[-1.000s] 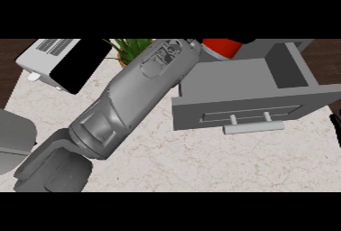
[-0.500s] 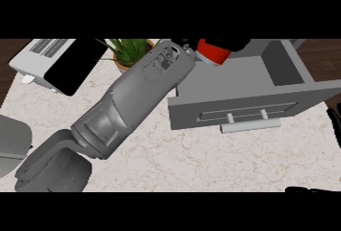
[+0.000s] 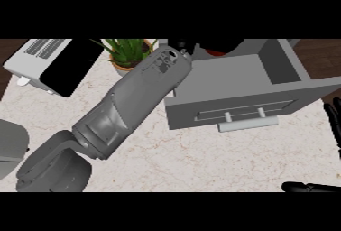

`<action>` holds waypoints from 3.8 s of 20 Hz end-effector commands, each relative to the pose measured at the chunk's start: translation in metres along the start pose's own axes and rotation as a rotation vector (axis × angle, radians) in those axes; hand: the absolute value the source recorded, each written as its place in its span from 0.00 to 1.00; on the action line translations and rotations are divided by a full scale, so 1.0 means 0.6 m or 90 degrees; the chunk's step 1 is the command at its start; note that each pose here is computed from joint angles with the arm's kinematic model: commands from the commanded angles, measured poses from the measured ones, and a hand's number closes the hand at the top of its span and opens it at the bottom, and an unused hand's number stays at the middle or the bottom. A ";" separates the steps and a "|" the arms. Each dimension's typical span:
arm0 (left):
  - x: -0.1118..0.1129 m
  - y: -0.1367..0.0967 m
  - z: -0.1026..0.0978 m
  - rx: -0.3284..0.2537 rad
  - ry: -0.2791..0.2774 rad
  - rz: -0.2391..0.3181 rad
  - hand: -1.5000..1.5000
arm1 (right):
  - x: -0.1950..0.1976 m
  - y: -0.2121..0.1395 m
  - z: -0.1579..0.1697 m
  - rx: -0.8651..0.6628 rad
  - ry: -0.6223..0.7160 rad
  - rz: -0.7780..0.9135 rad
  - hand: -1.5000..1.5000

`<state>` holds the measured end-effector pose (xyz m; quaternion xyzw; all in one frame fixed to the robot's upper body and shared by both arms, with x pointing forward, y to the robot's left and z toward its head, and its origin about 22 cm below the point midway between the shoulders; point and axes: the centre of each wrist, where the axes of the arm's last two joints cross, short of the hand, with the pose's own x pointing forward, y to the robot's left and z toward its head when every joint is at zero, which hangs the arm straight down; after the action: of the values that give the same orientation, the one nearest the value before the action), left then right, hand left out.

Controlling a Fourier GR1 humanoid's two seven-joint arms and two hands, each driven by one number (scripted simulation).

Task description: Pick up the can, place it into the drawer and close the drawer

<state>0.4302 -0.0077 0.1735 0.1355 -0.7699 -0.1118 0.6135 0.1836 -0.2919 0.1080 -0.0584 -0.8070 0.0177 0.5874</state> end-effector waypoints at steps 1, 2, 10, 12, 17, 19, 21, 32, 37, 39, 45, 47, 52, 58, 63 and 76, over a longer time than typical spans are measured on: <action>-0.024 0.001 0.005 0.029 0.011 -0.009 0.00 | 0.009 0.002 0.008 0.009 -0.008 -0.005 0.00; -0.008 -0.003 0.004 0.036 0.003 -0.007 0.00 | 0.013 -0.011 0.003 0.004 -0.004 0.005 0.00; -0.013 -0.005 0.008 0.052 0.013 0.016 0.00 | 0.035 -0.001 0.008 0.001 -0.033 0.044 0.00; -0.020 -0.005 0.010 0.066 0.015 0.023 0.00 | 0.052 -0.005 -0.007 0.012 -0.068 0.109 0.00; -0.017 -0.003 0.009 0.050 0.042 0.070 0.00 | 0.062 -0.001 -0.010 0.046 -0.115 0.198 0.00; 0.008 -0.007 0.007 0.039 0.030 0.083 0.00 | 0.068 0.009 -0.004 0.049 -0.121 0.229 0.00; 0.004 -0.004 0.006 0.053 0.026 0.100 0.00 | 0.073 0.015 -0.009 0.076 -0.135 0.255 0.00; 0.048 -0.012 0.006 0.074 -0.003 0.110 0.00 | 0.039 0.051 -0.046 0.111 -0.141 0.523 0.00; 0.048 -0.020 0.018 0.057 0.007 0.120 0.00 | 0.015 0.079 -0.082 0.138 -0.137 0.619 0.00; 0.032 -0.008 0.012 0.061 -0.002 0.117 0.00 | -0.015 0.091 -0.076 0.148 -0.103 0.655 0.00; 0.052 0.014 0.010 0.060 0.012 0.114 0.00 | -0.097 0.128 -0.083 0.116 -0.080 0.699 0.00; 0.020 0.051 0.000 0.065 0.020 0.110 0.00 | -0.105 0.134 -0.118 0.086 -0.083 0.672 0.00; 0.043 0.109 -0.009 0.060 0.018 0.102 0.00 | -0.184 0.135 -0.127 0.087 -0.057 0.699 0.00; 0.027 0.125 0.011 0.071 0.012 0.102 0.00 | -0.214 0.152 -0.176 0.079 -0.048 0.734 0.00; 0.054 0.175 0.006 0.058 0.026 0.110 0.00 | -0.266 0.137 -0.164 0.064 -0.048 0.781 0.00; -0.030 0.221 0.065 0.051 0.059 0.099 0.00 | -0.230 0.147 -0.315 -0.029 -0.084 0.800 0.00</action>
<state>0.3983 0.1094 0.2136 0.1071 -0.7603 -0.0228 0.6403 0.3974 -0.2369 0.0267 -0.5389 -0.6612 0.3438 0.3926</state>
